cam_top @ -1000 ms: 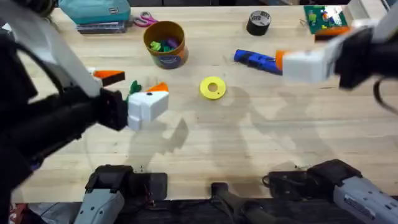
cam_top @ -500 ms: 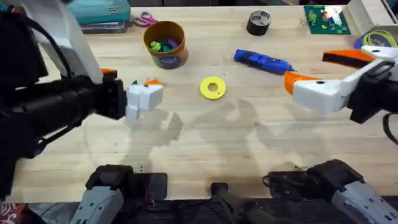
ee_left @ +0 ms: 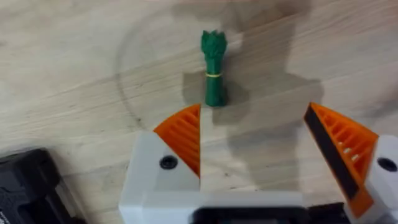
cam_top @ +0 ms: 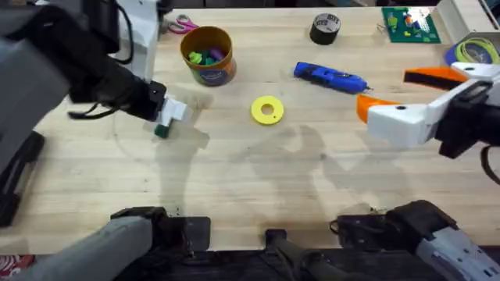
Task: Pick up the gripper from the table and insert it into the empty holder that is missing its gripper. Then pick up a screw, insert it into the mounting hole, and use the screwdriver to tighten it. Finally, clean up the table by picking up the vegetable and placing it into the bucket.
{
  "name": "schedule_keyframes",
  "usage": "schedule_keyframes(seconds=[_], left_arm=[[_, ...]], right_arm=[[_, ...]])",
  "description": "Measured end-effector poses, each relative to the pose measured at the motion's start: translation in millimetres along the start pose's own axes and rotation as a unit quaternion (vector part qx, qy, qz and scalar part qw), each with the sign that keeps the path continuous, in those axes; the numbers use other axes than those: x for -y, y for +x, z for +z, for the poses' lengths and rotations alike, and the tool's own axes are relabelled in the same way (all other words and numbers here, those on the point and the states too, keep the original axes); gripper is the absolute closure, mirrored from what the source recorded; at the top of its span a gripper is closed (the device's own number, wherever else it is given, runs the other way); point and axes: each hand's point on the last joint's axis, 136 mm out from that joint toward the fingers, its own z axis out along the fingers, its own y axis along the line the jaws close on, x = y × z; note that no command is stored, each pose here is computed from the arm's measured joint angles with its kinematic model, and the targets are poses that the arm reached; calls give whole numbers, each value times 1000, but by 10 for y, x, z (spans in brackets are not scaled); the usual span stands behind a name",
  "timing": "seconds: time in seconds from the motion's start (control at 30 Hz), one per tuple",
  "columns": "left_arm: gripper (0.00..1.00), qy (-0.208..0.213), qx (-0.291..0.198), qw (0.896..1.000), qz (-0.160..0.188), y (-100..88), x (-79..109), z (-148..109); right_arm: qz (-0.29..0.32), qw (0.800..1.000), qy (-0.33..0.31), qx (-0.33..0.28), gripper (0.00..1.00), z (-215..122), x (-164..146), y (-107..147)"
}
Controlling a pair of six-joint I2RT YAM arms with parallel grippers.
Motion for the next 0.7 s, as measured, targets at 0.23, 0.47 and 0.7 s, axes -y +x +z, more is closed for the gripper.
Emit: schedule_keyframes(seconds=[0.23,0.47,0.7], left_arm=[[16,13,-79,997,5,67,-114,543],[15,17,-107,994,-11,119,-246,861],[631,31,-124,991,-27,183,-291,1018]], right_arm=[[1,1000,0,-5,5,0,-2,26],[1,1000,0,-5,4,0,-2,26],[1,1000,0,-5,5,-1,-2,26]])
